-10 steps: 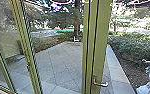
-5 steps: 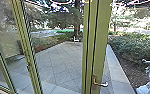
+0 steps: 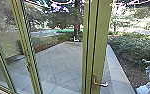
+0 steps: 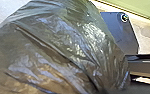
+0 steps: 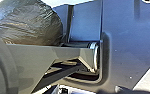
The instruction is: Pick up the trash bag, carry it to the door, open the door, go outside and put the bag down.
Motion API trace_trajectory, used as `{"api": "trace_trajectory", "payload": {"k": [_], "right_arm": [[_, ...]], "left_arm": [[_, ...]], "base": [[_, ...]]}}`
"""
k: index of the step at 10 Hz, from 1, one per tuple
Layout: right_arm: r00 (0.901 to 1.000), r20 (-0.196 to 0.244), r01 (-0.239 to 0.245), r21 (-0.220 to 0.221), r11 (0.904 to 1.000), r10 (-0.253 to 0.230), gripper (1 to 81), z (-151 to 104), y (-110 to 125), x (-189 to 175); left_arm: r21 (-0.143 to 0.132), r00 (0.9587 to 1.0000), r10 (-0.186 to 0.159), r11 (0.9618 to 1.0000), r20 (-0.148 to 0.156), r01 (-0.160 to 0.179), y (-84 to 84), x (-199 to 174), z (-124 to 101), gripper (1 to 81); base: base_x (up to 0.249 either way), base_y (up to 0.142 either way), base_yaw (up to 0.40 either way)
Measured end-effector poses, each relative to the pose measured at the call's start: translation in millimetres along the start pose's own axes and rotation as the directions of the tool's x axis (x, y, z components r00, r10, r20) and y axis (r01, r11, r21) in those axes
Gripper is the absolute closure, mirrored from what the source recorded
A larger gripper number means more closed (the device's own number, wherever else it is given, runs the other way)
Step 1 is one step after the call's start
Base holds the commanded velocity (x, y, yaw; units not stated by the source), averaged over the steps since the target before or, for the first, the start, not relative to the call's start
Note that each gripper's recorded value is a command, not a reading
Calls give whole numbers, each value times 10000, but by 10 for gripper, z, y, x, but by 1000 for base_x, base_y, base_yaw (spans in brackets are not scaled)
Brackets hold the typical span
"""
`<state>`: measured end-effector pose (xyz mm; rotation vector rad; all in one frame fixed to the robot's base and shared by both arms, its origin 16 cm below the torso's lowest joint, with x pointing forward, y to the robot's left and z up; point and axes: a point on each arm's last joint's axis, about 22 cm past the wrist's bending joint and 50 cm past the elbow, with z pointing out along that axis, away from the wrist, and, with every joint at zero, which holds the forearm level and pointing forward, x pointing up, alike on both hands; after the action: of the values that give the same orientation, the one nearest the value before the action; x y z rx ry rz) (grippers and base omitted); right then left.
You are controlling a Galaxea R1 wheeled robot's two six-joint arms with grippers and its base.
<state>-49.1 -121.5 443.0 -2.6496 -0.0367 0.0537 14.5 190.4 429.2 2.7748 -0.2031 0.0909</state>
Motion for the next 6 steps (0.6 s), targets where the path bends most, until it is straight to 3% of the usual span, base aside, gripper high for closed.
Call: {"api": "trace_trajectory", "payload": {"k": [2,6], "right_arm": [[9999,-116,43,552,9985,-37,10,-122,-78,17],[9999,-152,-7,1007,9949,22,10,-583,171,-78]], "left_arm": [[-219,10000,-9,9998,35,10,-46,-23,-77,811],[-412,9990,-389,9984,226,398,-271,-103,-289,811]], "base": [[0,0,0],[0,0,0]]}}
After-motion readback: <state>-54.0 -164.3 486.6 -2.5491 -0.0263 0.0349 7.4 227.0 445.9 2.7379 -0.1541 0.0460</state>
